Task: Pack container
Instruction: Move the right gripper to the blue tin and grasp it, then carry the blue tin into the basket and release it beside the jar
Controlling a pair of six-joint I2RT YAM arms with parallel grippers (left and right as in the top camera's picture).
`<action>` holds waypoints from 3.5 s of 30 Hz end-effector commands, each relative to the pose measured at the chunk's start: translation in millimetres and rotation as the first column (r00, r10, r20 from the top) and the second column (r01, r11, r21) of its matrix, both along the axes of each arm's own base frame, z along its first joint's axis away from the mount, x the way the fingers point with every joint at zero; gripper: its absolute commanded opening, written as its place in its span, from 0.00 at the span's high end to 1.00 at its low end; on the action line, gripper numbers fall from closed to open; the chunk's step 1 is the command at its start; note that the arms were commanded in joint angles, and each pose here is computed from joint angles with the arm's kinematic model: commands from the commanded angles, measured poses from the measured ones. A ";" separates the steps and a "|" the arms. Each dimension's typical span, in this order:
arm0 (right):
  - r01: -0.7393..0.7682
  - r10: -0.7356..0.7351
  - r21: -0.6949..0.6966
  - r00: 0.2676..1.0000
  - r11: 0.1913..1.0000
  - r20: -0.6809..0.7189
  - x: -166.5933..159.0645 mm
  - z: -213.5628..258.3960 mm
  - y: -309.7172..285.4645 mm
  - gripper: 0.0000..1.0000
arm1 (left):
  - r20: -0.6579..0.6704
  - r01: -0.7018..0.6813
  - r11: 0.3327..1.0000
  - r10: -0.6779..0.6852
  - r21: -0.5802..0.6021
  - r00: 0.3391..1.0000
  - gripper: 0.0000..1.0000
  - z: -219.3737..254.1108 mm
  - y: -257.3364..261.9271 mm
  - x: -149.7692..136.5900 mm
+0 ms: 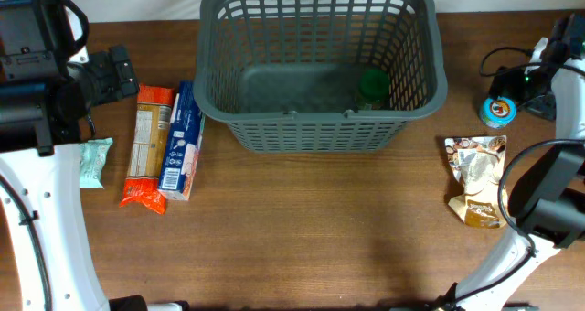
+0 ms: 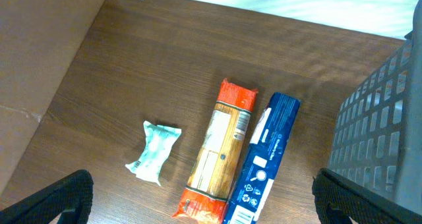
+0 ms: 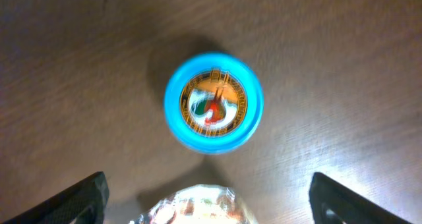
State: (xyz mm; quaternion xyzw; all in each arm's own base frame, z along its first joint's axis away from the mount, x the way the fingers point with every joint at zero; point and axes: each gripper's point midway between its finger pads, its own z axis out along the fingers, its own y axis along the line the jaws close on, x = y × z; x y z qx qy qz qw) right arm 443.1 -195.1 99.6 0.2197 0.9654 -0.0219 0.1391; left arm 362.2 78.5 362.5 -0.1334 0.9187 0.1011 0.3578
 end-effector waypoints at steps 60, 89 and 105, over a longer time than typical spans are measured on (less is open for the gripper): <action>0.008 -0.036 0.176 0.988 0.984 0.152 51.5 68.4 8.4 0.87 | -0.014 0.012 1.000 -0.012 0.003 1.000 0.01 -3.3 0.5 1.5; -0.528 0.536 -0.196 0.634 0.827 0.557 15.8 309.3 301.0 0.95 | -0.014 0.013 1.000 -0.013 0.003 1.000 0.01 -3.3 0.5 1.5; -0.604 0.616 -0.133 0.748 0.786 0.247 67.2 141.5 344.5 0.96 | -0.014 0.012 1.000 -0.012 0.003 1.000 0.01 -3.3 0.5 1.5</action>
